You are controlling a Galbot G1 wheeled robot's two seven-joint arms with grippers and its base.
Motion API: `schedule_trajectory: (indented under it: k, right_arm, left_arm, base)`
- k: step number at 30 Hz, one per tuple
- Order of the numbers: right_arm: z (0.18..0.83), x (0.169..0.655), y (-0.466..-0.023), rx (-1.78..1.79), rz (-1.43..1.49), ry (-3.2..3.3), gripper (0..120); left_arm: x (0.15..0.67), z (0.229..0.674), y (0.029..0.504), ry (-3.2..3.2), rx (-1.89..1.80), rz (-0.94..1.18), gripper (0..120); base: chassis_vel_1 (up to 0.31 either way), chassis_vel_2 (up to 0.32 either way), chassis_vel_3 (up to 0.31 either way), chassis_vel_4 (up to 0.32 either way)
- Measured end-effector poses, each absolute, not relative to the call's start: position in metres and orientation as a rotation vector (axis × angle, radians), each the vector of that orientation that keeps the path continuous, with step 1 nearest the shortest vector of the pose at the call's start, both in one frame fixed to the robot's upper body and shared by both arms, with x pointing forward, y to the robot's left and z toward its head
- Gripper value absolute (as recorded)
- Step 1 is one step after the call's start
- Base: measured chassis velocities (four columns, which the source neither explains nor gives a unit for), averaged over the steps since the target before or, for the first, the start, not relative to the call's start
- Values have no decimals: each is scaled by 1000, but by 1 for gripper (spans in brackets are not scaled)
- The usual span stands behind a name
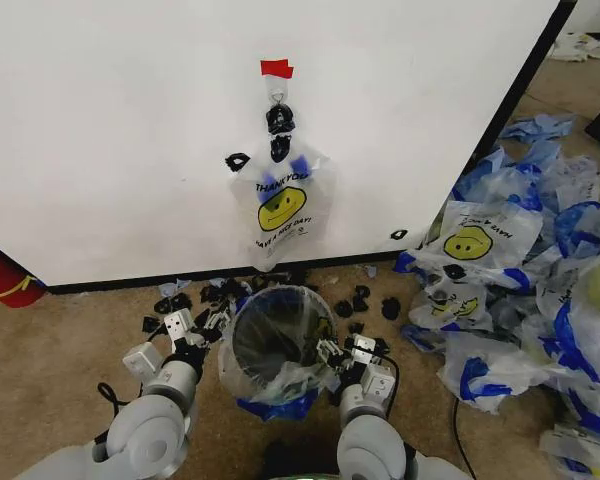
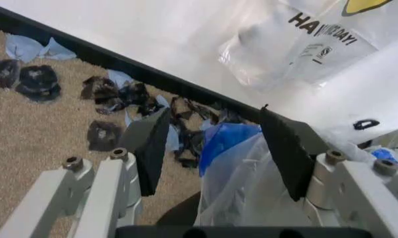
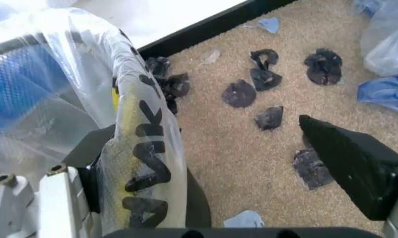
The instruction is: Pick up the garbage bag from the wall and place it over the trash bin.
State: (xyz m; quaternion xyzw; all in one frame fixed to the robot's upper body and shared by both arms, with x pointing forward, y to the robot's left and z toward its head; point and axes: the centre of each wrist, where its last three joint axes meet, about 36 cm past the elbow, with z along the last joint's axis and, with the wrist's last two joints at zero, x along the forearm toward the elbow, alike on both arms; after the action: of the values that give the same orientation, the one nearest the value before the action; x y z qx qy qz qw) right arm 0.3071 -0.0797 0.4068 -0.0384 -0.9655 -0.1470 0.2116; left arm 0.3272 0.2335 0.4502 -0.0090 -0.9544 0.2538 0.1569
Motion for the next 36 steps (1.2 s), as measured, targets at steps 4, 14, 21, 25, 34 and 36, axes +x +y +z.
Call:
schedule_trajectory:
  k: [4,14,21,25,34,36]
  right_arm:
    - [406,305,-81,-115,-404,-2678,90]
    - [403,305,-80,-113,-396,-2687,86]
    - [404,308,-77,-100,-395,-2696,84]
    - [403,308,-71,-67,-388,-2698,84]
    - [403,308,-68,-44,-388,-2697,83]
    - [402,307,-67,-42,-389,-2696,82]
  left_arm:
    - [328,450,233,-2738,-37,719,59]
    - [316,472,219,-2687,-204,807,66]
    - [312,485,214,-2597,-342,899,63]
    - [313,486,214,-2559,-371,913,56]
    - [330,475,212,-2511,-366,880,22]
    - [331,470,205,-2474,-384,872,14]
  base:
    - [0,0,0,0]
    - [0,0,0,0]
    - [0,0,0,0]
    - [0,0,0,0]
    - [0,0,0,0]
    - [0,0,0,0]
